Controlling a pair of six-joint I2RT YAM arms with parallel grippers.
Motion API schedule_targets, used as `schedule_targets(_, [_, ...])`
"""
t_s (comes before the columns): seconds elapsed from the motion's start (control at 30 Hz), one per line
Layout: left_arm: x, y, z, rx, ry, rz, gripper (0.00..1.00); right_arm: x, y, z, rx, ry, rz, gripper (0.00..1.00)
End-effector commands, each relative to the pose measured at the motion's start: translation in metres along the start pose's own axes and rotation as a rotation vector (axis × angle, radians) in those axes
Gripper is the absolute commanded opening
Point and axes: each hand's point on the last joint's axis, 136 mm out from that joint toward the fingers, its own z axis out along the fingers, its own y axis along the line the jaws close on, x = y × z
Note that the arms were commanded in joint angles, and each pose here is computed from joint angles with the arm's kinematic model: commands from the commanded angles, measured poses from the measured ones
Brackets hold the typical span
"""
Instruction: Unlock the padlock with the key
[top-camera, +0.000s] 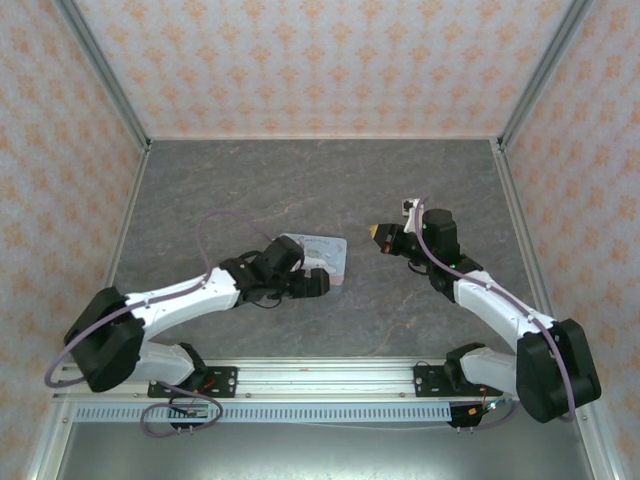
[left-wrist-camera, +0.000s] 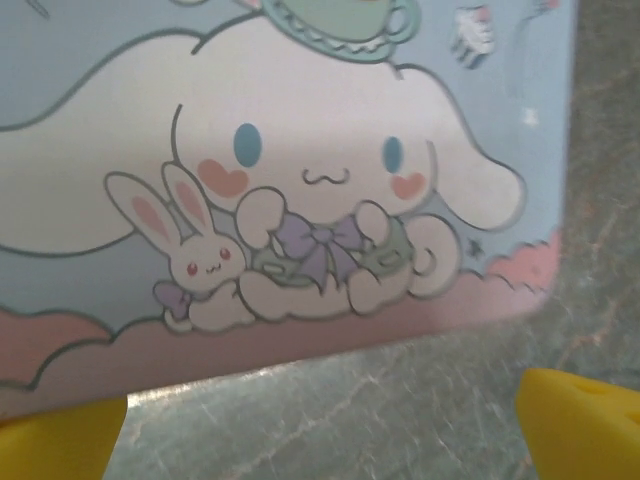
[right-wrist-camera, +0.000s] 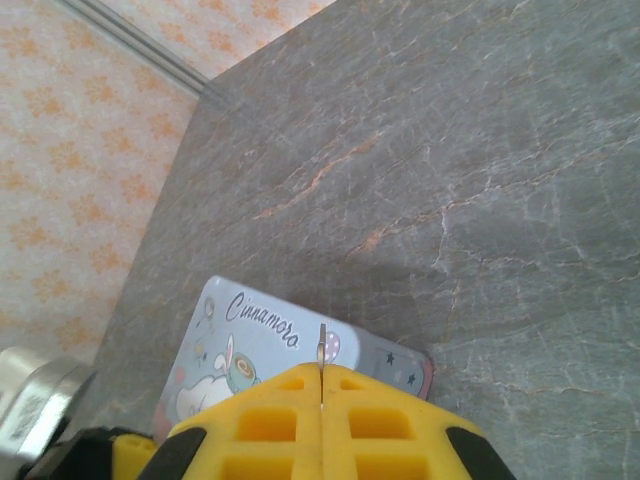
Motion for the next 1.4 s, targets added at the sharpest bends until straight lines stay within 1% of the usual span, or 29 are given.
schedule_targets(0.0, [-0.022,-0.029,0.008,0.071,-0.034,0.057,1.00,-0.001,0.012,-0.003,-0.081,-0.026,0.027,0.00])
schedule_targets(0.13, [-0.039,-0.035,0.022,0.066,-0.053,0.064,1.00,0.005,0.010,-0.003,-0.090,-0.020,0.041,0.00])
schedule_targets(0.27, [-0.062,-0.040,0.026,0.073,-0.099,0.083,1.00,0.008,0.009,-0.001,-0.105,-0.017,0.063,0.00])
schedule_targets(0.4, [-0.070,-0.037,0.026,0.049,-0.120,0.135,1.00,0.004,0.014,0.002,-0.146,-0.032,0.074,0.00])
schedule_targets(0.53, [-0.070,-0.023,0.022,0.036,-0.152,0.176,1.00,-0.001,0.019,0.010,-0.185,-0.040,0.107,0.00])
schedule_targets(0.77, [-0.058,0.001,-0.001,0.051,-0.232,0.264,1.00,0.003,0.046,0.038,-0.241,0.005,0.104,0.00])
schedule_targets(0.87, [-0.052,0.008,-0.008,0.074,-0.259,0.284,1.00,0.005,0.046,0.052,-0.259,0.004,0.141,0.00])
schedule_targets(1.07, [-0.046,0.014,-0.005,0.136,-0.348,0.288,1.00,0.007,0.043,0.074,-0.253,0.032,0.177,0.00])
schedule_targets(1.2, [-0.045,0.010,0.004,0.142,-0.326,0.328,0.99,0.012,0.032,0.079,-0.207,0.044,0.185,0.00])
schedule_targets(1.37, [-0.049,0.003,0.021,0.143,-0.290,0.331,0.95,0.024,0.014,0.082,-0.134,0.068,0.189,0.00])
